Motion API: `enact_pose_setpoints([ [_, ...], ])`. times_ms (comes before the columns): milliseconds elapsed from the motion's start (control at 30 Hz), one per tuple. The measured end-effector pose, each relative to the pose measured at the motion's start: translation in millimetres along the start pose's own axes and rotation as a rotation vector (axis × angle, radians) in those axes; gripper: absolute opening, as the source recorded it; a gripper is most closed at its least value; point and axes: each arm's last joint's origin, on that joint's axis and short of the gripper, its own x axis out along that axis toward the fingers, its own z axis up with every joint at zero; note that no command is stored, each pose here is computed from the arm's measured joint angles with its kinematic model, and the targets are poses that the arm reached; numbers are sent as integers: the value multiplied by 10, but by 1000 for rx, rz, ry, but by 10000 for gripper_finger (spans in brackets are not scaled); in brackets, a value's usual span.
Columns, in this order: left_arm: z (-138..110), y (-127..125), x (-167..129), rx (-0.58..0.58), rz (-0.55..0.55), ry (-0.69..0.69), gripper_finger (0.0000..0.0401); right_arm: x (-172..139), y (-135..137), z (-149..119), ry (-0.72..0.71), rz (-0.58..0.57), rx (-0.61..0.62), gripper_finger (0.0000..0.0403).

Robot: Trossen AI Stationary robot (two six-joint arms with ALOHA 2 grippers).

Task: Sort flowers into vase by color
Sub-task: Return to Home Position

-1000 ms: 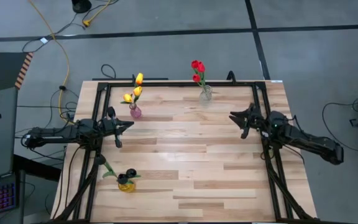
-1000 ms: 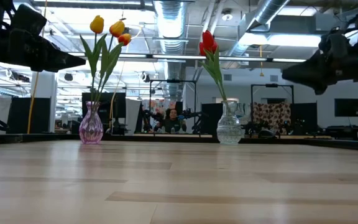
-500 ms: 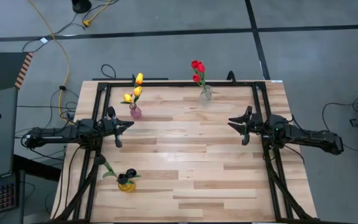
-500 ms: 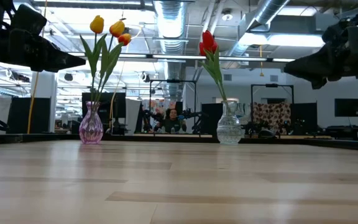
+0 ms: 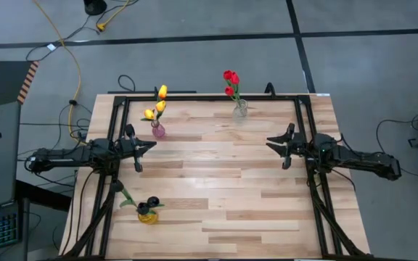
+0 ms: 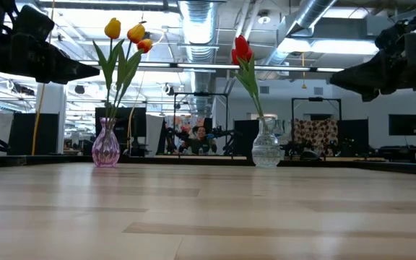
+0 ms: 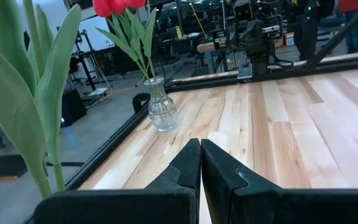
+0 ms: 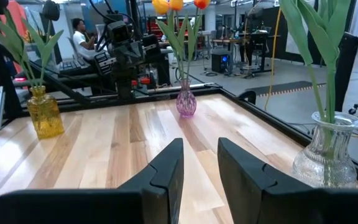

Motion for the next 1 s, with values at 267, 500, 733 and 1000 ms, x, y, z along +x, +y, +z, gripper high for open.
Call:
enact_pose_setpoints([
  [267, 0, -9, 0, 84, -31, -5, 0, 0, 0, 2, -2, 0, 0, 127],
  [500, -2, -47, -3, 172, -156, -35, 0, 0, 0, 3, -3, 0, 1, 127],
  [733, -23, -36, 20, 194, -173, -77, 0, 0, 0, 5, -5, 0, 1, 127],
  [1000, -61, 12, 56, 189, -135, -106, 0, 0, 0, 6, -6, 0, 1, 127],
])
